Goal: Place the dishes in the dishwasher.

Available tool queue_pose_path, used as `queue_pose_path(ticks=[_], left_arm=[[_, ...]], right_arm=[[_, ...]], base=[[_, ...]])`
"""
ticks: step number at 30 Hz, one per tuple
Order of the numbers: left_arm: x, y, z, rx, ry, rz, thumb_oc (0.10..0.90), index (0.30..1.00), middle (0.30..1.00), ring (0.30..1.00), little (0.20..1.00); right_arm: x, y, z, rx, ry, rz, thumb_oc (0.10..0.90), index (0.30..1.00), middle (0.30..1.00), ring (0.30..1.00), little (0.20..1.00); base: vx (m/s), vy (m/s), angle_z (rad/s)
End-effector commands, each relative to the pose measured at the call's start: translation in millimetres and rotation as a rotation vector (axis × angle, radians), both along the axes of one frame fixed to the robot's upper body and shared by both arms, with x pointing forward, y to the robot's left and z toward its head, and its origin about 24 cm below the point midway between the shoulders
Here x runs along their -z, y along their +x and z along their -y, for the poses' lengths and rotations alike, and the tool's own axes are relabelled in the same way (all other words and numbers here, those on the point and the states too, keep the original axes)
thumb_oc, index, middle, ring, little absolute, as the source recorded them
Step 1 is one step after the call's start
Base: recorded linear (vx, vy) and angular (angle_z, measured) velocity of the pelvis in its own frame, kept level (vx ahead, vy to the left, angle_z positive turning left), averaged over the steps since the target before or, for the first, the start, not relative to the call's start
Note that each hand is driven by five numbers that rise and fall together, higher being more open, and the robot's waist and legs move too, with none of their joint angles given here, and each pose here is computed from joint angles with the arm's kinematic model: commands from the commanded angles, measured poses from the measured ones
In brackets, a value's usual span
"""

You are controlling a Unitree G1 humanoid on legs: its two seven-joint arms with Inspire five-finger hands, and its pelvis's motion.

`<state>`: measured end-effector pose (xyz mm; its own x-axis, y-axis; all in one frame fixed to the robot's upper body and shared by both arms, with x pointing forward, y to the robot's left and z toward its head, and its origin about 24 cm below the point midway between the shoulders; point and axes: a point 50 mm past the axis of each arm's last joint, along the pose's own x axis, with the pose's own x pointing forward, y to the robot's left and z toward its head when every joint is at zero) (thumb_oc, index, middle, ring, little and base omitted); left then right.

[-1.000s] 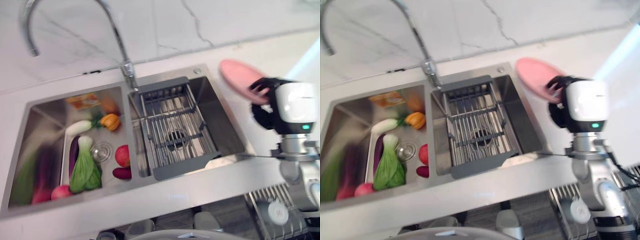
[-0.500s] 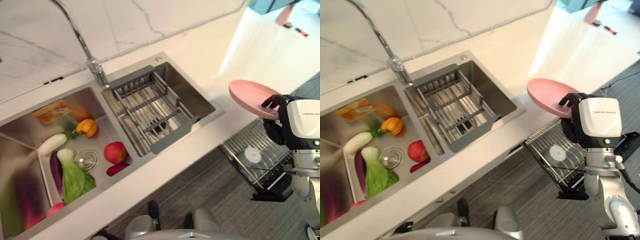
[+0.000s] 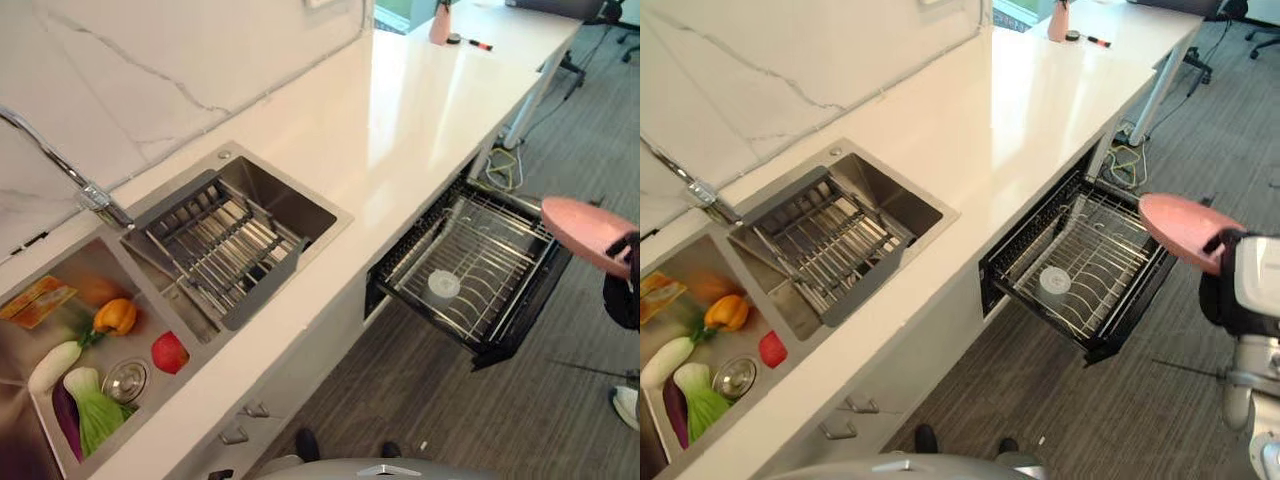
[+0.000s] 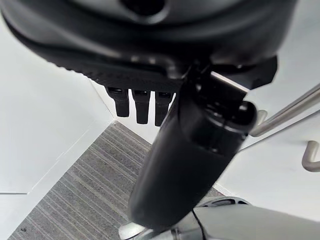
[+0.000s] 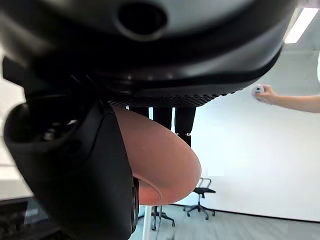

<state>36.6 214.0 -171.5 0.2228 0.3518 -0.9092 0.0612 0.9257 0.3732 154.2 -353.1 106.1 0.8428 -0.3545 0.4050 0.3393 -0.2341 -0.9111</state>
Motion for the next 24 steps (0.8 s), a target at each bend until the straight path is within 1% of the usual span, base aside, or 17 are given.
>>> queue_pose_path(ticks=[1, 2, 3, 4, 7, 15, 18, 22, 24], left_arm=[[-3, 25, -12, 0.017, 0.049, 0.026, 0.800, 0.900, 0.900, 0.900, 0.900], [-4, 31, -10, 0.001, 0.037, 0.045, 0.800, 0.900, 0.900, 0.900, 0.900], [-6, 38, -10, -0.092, 0.028, 0.089, 0.800, 0.900, 0.900, 0.900, 0.900], [-7, 44, -9, -0.129, 0.024, 0.116, 0.800, 0.900, 0.900, 0.900, 0.900], [-8, 51, -8, -0.178, 0.017, 0.143, 0.800, 0.900, 0.900, 0.900, 0.900], [-7, 52, -4, -0.169, 0.002, 0.140, 0.800, 0.900, 0.900, 0.900, 0.900], [-8, 54, -4, -0.137, -0.004, 0.144, 0.800, 0.900, 0.900, 0.900, 0.900], [-8, 56, -2, -0.117, -0.016, 0.152, 0.800, 0.900, 0.900, 0.900, 0.900], [-8, 57, -1, -0.107, -0.020, 0.155, 0.800, 0.900, 0.900, 0.900, 0.900]], right_arm=[[-79, 26, -11, -0.097, -0.147, 0.383, 0.400, 0.300, 0.300, 0.300, 0.300], [-77, 33, -9, -0.101, -0.137, 0.367, 0.400, 0.300, 0.300, 0.300, 0.300], [-83, 40, -14, -0.135, -0.141, 0.369, 0.400, 0.300, 0.300, 0.300, 0.300], [-85, 44, -16, -0.149, -0.142, 0.369, 0.400, 0.300, 0.300, 0.300, 0.300], [-94, 53, -17, -0.168, -0.143, 0.371, 0.400, 0.300, 0.300, 0.300, 0.300], [-97, 68, -13, -0.188, -0.111, 0.312, 0.400, 0.300, 0.300, 0.300, 0.300], [-92, 86, -1, -0.173, -0.106, 0.188, 0.400, 0.300, 0.300, 0.300, 0.300], [-74, 95, 19, -0.095, -0.097, 0.054, 0.400, 0.300, 0.300, 0.300, 0.300], [-67, 99, 25, -0.063, -0.086, 0.020, 0.400, 0.300, 0.300, 0.300, 0.300]], base=[[-0.16, -0.011, 0.03], [-0.22, -0.023, 0.00], [-0.27, -0.036, -0.03], [-0.20, -0.045, -0.09], [-0.09, -0.042, 0.03], [-0.02, -0.038, 0.12], [-0.05, -0.053, 0.08], [-0.03, -0.033, 0.07], [-0.02, -0.021, 0.07]])
